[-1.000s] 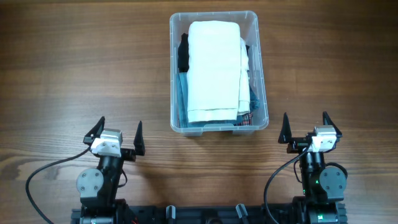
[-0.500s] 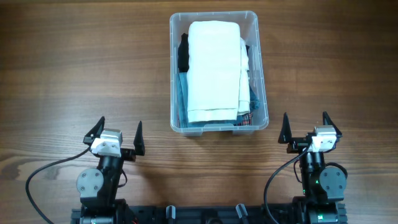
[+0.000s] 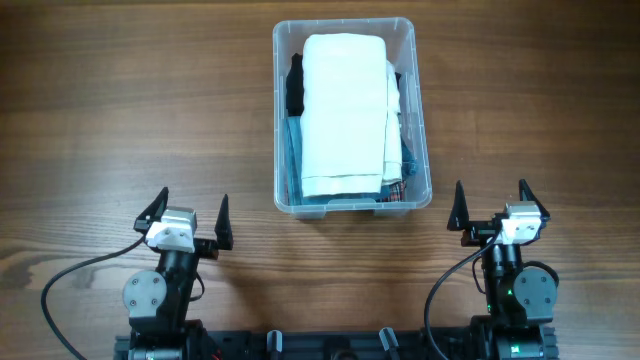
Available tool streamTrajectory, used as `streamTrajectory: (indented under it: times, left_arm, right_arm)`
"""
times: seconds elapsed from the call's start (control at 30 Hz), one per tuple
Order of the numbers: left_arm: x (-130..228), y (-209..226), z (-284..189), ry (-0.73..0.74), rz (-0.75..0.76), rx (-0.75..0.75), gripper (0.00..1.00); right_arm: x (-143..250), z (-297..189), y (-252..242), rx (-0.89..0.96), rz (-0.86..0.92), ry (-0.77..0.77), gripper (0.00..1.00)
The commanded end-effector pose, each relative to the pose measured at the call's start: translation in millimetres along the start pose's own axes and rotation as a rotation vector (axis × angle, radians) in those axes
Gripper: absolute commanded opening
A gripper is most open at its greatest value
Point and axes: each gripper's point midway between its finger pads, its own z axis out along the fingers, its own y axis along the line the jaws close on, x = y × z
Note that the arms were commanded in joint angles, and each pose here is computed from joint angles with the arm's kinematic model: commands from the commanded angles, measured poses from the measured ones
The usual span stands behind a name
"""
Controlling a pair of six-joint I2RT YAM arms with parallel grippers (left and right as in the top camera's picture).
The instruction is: Pack container
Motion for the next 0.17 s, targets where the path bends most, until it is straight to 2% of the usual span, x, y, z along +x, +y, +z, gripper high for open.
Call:
streamTrajectory:
  times: [0.0, 0.13]
  left_arm:
    - [2.1, -0.3, 0.3, -0.001, 0.020, -0.001, 1.00]
    - [2.0, -0.3, 0.3, -0.001, 0.020, -0.001, 1.00]
  right_arm:
    - [-1.9, -0.6, -4.5, 0.024, 0.016, -0.010, 1.00]
    - [-1.9, -0.6, -4.5, 0.024, 0.016, -0.010, 1.00]
